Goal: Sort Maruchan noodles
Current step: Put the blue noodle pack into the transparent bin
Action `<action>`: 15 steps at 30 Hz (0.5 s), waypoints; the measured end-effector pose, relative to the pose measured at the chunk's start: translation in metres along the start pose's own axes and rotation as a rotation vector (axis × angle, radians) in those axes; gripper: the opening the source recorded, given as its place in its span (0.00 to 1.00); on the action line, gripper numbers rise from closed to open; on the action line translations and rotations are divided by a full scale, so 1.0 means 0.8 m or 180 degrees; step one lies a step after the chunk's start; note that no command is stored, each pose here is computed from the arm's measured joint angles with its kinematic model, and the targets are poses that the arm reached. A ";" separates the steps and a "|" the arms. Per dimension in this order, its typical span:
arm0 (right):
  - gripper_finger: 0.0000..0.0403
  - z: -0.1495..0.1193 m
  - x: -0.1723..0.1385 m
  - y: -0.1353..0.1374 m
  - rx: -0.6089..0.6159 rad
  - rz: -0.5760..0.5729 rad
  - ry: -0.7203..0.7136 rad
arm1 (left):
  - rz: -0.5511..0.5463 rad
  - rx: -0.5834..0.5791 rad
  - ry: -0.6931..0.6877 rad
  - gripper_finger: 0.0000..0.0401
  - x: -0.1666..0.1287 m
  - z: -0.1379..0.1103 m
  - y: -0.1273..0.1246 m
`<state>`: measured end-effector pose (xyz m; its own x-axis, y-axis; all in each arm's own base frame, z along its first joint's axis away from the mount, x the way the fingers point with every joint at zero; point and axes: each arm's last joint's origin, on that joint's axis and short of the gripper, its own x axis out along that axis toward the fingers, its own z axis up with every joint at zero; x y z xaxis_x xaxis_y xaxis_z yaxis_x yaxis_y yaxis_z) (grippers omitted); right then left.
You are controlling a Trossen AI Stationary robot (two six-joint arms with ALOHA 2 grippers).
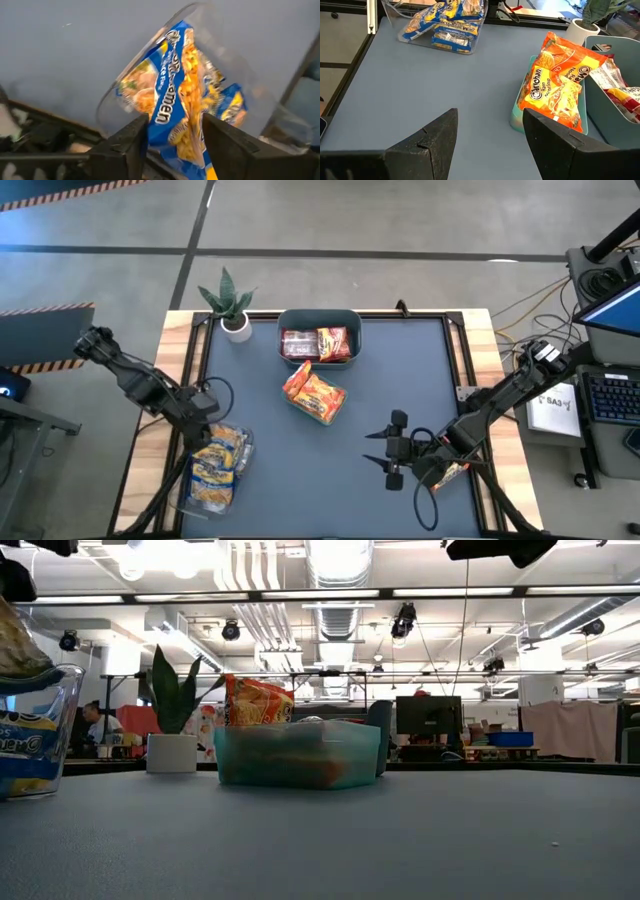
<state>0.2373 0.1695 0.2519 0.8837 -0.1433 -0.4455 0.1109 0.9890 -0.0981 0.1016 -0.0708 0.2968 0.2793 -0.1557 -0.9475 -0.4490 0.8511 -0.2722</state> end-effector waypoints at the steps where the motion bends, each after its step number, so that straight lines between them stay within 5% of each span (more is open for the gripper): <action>1: 0.53 0.000 0.000 0.000 0.0000 -0.0001 0.0000 | 0.0039 0.0018 0.0020 0.42 0.000 -0.001 0.001; 15: 0.53 0.001 0.000 -0.001 0.0017 -0.0074 -0.0045 | 0.0228 -0.0082 0.0017 0.43 -0.031 -0.002 0.009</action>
<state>0.2376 0.1690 0.2527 0.8872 -0.1657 -0.4307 0.1338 0.9856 -0.1034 0.0903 -0.0619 0.3181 0.2413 -0.0975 -0.9656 -0.4894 0.8470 -0.2078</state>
